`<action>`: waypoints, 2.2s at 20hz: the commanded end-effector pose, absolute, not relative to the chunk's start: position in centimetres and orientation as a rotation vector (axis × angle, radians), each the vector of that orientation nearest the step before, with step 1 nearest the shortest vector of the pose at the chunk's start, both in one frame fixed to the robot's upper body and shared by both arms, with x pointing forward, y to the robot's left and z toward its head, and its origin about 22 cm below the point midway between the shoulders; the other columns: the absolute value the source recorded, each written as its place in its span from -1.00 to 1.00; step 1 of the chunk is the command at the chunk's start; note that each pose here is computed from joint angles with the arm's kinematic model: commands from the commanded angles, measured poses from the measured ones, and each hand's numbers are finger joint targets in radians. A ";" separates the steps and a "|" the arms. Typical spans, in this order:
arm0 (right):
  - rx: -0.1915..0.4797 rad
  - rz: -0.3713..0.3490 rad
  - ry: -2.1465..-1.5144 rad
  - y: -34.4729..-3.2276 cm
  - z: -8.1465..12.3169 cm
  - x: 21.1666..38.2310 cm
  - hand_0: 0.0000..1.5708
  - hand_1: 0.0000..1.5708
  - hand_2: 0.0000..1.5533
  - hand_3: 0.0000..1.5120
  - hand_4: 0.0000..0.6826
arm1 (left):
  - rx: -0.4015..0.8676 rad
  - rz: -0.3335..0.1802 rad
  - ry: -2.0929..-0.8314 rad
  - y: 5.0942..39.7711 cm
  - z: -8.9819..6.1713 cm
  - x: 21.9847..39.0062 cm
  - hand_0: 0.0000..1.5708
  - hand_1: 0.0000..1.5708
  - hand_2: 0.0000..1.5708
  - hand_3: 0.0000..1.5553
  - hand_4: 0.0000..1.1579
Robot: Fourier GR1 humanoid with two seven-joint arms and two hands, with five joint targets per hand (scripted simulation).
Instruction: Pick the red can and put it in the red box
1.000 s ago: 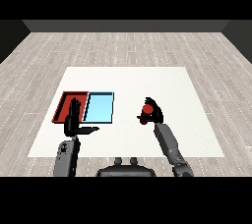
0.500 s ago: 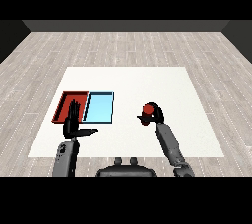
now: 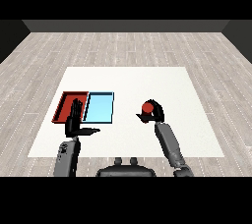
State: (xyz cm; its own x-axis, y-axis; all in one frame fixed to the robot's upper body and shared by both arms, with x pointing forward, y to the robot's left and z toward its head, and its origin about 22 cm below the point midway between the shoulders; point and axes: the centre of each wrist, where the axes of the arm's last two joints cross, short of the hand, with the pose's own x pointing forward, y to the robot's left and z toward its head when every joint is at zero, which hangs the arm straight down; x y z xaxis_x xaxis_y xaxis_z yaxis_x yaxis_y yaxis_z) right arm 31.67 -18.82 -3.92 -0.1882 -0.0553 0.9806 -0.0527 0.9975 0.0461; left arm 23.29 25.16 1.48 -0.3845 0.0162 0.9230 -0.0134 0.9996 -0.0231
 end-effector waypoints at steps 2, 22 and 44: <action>0.098 -0.001 -1.836 -18.0 -0.4 31.6 0.83 0.83 0.85 0.86 0.90 | 0.011 -0.029 -1.947 21.0 2.3 23.6 -1.00 -1.00 -1.00 -1.00 -1.00; 0.148 0.006 -1.908 -12.3 2.1 31.6 0.79 0.79 0.85 0.88 0.91 | -0.284 -0.132 -1.851 13.1 3.0 25.5 -1.00 -1.00 -1.00 -1.00 -1.00; 0.270 0.074 -1.965 -8.2 5.5 30.5 0.83 0.83 0.85 0.86 0.76 | -0.237 -0.225 -1.784 7.4 1.9 28.4 -1.00 -1.00 -1.00 -1.00 -1.00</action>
